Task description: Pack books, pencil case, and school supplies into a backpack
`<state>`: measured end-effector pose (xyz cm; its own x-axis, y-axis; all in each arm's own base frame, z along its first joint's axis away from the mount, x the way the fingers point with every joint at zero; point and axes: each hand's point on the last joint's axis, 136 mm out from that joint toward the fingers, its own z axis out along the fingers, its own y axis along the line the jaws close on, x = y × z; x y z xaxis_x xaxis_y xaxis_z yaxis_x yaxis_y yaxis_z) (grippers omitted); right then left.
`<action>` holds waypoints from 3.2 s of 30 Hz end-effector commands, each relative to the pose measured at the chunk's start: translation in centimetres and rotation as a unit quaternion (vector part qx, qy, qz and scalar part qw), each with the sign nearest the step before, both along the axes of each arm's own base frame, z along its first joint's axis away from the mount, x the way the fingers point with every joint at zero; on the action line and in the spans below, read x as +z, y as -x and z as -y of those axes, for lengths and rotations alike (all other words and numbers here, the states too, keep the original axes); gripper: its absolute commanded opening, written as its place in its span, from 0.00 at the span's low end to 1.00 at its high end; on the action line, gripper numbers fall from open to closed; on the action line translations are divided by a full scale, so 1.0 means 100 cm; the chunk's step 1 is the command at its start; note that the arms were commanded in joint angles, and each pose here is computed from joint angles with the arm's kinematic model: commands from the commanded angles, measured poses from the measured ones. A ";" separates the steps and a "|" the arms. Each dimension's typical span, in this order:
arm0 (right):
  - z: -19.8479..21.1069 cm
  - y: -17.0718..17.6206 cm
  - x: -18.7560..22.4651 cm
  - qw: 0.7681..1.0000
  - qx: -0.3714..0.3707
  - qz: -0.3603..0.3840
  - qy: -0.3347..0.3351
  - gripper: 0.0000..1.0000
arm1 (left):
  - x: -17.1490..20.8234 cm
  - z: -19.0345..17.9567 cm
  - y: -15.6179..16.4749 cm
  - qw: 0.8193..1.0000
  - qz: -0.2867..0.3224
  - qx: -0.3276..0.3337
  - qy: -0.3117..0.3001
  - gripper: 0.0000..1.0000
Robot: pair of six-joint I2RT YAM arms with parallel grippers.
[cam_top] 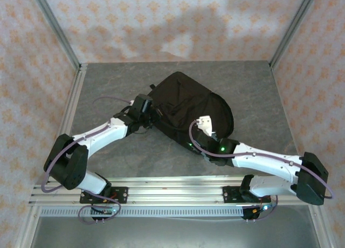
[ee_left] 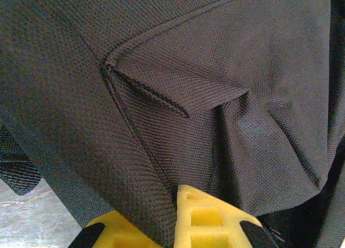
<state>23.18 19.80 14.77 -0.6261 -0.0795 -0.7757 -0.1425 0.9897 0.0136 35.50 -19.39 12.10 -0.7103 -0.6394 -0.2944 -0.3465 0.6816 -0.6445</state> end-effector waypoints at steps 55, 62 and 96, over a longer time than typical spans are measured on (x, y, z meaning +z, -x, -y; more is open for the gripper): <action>-0.090 0.010 0.003 0.978 0.075 -0.088 -0.173 0.00 | 0.004 0.028 0.075 0.992 -0.084 -0.097 -0.017 0.35; -0.092 0.009 0.000 0.978 0.075 -0.090 -0.174 0.00 | -0.010 0.024 0.078 0.991 -0.098 -0.083 -0.022 0.35; -0.017 0.022 -0.021 0.995 0.036 -0.066 -0.071 0.00 | -0.015 -0.041 0.059 0.989 -0.102 -0.033 -0.102 0.00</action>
<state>21.01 23.92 13.41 -0.7348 0.0291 -0.6777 -0.2263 0.9313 0.2853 29.60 -18.56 10.66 -0.8353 -0.5128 -0.1983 -0.3700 0.7911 -0.4870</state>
